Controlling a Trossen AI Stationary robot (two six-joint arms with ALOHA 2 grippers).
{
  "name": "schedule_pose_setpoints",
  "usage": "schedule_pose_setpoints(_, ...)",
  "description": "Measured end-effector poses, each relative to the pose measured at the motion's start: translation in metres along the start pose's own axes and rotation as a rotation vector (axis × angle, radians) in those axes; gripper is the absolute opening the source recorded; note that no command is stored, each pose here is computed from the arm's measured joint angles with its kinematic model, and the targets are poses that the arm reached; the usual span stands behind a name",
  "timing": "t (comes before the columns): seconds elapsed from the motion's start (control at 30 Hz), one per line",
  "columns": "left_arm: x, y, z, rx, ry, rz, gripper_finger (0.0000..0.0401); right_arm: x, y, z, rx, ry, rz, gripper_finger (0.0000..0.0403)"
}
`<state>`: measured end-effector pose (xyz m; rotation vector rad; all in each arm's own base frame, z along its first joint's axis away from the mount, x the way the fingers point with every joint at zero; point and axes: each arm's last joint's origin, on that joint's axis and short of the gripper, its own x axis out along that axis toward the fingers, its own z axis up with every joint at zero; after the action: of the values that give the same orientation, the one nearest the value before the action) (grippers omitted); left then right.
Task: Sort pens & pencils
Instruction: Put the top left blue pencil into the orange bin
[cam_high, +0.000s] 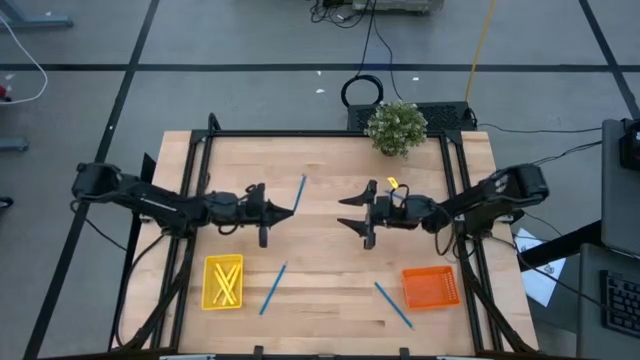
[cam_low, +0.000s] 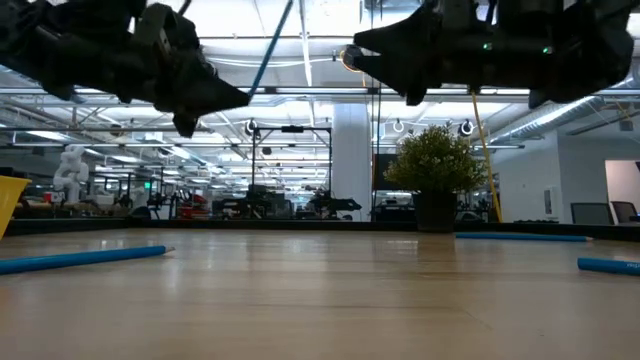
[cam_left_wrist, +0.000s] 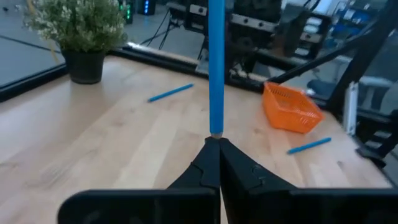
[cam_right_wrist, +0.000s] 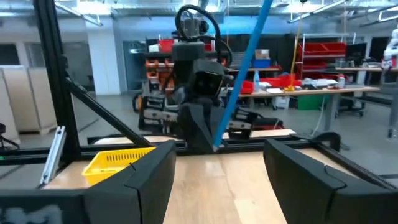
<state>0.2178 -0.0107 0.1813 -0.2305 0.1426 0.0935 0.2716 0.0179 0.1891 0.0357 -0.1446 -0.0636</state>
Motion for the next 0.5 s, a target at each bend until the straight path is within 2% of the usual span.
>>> schedule_pose_setpoints(0.1,0.010,-0.001,-0.002,0.015,0.029,0.001,0.0000,0.011,-0.003,-0.008,0.028,-0.026,-0.007,0.0232)
schedule_pose_setpoints(0.27,0.026,-0.009,-0.005,0.072,0.069,-0.019,0.0000,0.037,-0.006,-0.016,0.104,-0.041,0.051,0.0232)
schedule_pose_setpoints(0.5,0.038,-0.023,-0.004,0.116,0.077,-0.062,0.0000,0.057,-0.003,-0.018,0.129,-0.058,0.063,0.0232)
